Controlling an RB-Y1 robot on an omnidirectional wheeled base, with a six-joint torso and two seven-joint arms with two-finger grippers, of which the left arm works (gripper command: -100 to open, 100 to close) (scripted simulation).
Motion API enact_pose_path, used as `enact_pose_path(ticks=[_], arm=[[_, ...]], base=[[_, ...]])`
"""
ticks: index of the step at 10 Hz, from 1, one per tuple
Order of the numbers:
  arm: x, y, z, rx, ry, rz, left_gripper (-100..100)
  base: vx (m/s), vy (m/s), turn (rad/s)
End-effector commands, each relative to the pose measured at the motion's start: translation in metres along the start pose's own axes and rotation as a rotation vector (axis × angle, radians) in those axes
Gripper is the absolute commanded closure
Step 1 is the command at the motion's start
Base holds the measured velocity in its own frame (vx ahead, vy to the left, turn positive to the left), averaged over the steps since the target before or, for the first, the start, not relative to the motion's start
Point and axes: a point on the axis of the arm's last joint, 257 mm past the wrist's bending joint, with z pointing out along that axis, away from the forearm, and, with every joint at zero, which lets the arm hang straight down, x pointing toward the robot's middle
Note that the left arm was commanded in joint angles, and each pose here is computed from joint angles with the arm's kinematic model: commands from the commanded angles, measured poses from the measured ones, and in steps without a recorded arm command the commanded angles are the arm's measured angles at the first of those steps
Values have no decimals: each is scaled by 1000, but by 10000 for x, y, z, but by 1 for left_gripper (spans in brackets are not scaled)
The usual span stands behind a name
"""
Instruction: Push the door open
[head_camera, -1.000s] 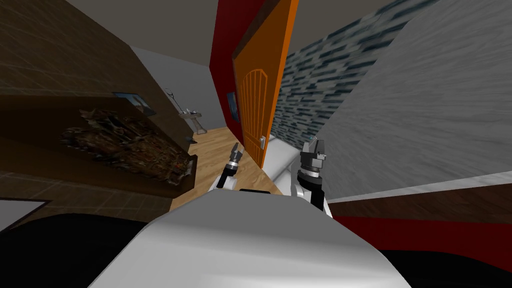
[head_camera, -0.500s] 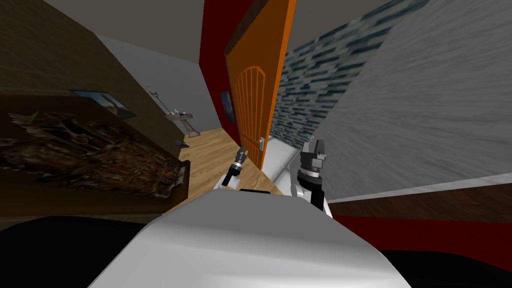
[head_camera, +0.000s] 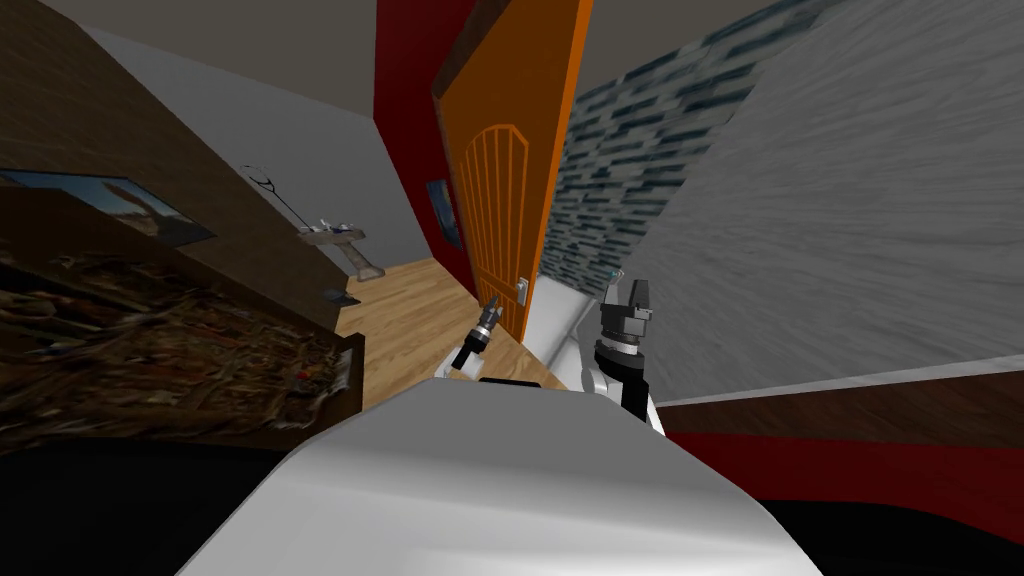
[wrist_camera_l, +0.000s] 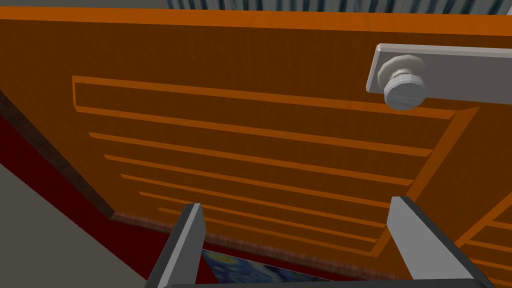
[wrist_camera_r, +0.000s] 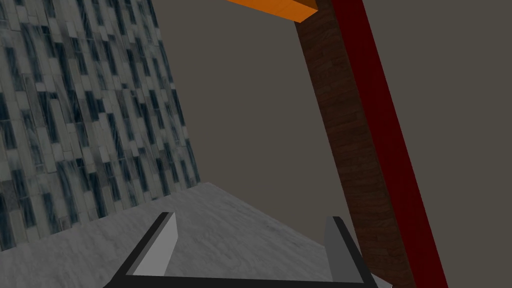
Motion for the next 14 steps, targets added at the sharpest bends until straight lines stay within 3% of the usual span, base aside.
enact_pose_path(ticks=[1,7,11,13,14], arm=[[91,145,4,-30,22,1,-100],[387,713,-8,-155,111,22,-100],[512,994,-48,-217,155,40,-100],[559,1110,-71,-244,172,49,-100],[548,1071,-59,-234,166,46,-100]], base=[[115,116,-141],[124,112,-147],[111,114,-120],[130,130,-92],[56,63,-21]])
